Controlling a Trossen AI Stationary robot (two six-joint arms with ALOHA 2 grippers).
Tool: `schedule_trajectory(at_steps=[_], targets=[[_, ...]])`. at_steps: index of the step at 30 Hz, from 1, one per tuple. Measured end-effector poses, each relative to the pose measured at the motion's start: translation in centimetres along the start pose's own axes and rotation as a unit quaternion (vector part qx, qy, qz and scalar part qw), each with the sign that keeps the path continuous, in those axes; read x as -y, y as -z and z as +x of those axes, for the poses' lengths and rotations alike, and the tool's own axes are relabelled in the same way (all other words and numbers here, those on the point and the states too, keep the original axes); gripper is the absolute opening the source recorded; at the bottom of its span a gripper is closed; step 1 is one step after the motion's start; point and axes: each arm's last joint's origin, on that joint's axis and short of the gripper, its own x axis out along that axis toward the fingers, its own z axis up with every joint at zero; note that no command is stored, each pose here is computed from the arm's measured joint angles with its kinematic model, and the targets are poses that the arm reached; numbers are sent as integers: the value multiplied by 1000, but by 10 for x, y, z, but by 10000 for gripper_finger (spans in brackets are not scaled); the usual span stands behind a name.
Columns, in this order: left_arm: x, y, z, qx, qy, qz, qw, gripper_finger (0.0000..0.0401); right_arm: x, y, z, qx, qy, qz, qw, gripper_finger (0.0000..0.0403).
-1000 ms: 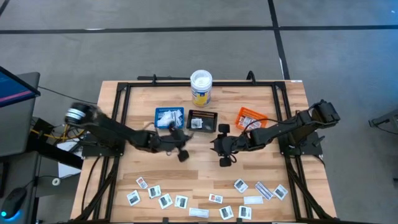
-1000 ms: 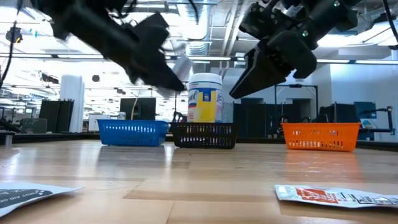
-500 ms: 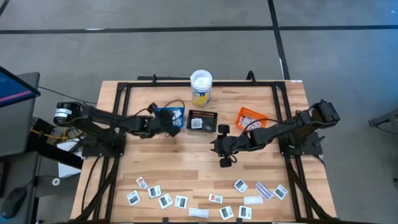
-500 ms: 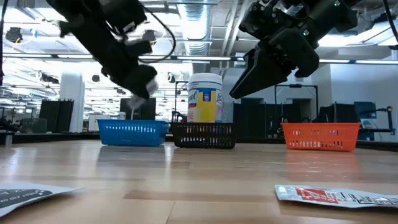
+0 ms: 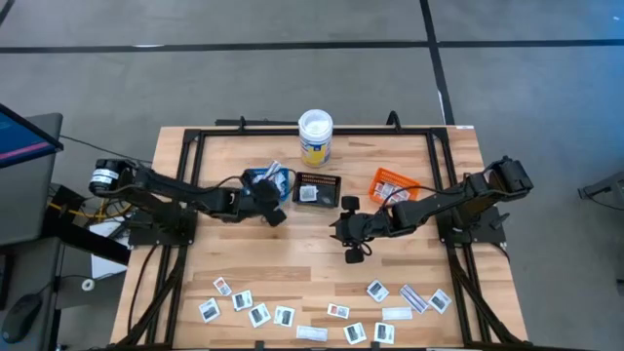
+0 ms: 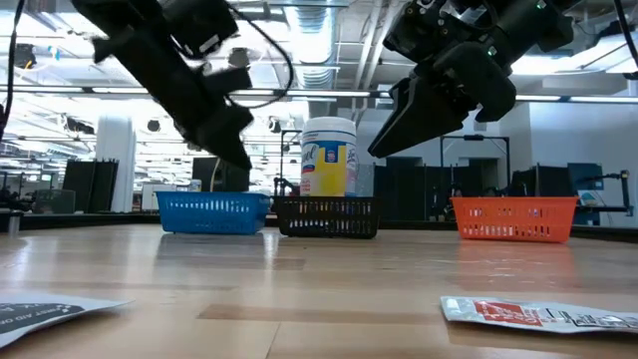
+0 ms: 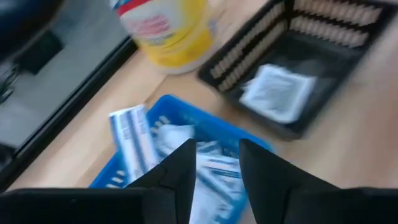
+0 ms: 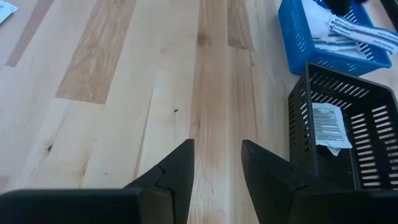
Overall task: Pick & Place First Aid Supplies
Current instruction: Put the blue bandage into the blue bin, then put the orange ointment pack into the orange bin
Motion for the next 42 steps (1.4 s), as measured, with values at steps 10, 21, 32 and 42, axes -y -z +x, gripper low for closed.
schedule_trajectory(at_steps=[10,21,32,42], targets=[[-3,-5,-11,46,-96,-6,994,111,0,-1,0,5,0,1,1000,126],[-47,7,53,-65,-95,-79,990,87,0,-2,0,10,0,3,1000,126],[-31,16,57,-104,11,-58,993,63,0,-2,0,9,0,3,1000,126],[-28,-14,8,0,60,-88,994,53,0,-2,0,9,0,3,1000,126]])
